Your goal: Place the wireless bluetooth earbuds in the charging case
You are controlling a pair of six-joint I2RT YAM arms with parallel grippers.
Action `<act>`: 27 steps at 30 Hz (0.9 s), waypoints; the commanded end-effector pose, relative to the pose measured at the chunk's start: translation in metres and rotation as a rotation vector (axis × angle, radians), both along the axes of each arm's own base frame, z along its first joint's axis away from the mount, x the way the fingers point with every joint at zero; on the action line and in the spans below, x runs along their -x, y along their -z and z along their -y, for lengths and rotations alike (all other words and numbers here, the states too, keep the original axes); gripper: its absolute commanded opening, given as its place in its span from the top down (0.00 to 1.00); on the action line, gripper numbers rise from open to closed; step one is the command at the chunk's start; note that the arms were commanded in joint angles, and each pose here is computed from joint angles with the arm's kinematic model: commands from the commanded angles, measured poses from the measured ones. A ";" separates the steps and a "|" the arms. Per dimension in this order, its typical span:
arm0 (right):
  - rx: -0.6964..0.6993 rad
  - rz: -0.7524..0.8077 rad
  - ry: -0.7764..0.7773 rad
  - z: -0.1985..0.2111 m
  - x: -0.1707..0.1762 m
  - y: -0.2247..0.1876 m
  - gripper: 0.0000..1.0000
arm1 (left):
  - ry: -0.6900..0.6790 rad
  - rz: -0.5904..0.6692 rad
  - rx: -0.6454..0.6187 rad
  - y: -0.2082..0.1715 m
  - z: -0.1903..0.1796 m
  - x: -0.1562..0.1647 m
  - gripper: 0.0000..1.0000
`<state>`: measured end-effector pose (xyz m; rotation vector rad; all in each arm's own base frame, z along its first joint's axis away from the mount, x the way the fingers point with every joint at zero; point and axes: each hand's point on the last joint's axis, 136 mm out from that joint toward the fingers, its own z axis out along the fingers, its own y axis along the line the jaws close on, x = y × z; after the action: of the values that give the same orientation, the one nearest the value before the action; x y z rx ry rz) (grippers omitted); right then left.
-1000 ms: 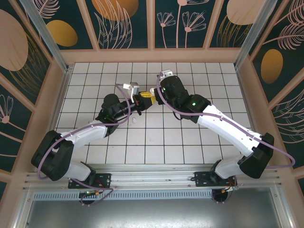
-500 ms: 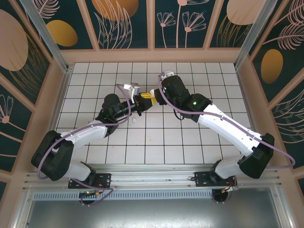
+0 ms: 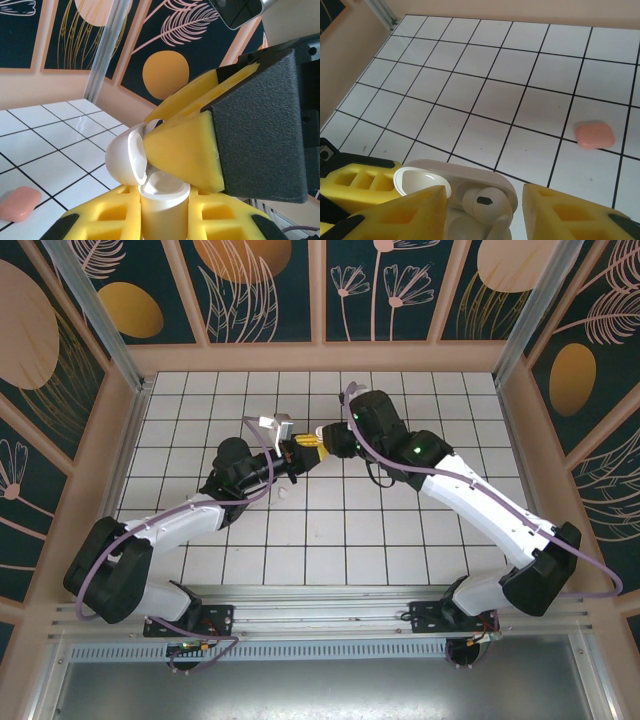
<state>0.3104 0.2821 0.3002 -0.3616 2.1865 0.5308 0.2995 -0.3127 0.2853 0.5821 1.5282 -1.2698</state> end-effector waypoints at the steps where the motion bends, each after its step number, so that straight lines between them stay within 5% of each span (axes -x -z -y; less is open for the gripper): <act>1: -0.055 -0.071 -0.068 -0.011 0.014 -0.003 0.56 | -0.008 0.089 0.057 -0.032 -0.003 0.005 1.00; 27: -0.209 -0.131 -0.063 -0.005 0.006 -0.028 0.49 | -0.001 0.101 0.053 -0.030 -0.003 0.007 1.00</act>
<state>0.3058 0.2863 0.3107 -0.2997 2.2478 0.7707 0.2984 -0.3107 0.2938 0.5786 1.4986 -1.2647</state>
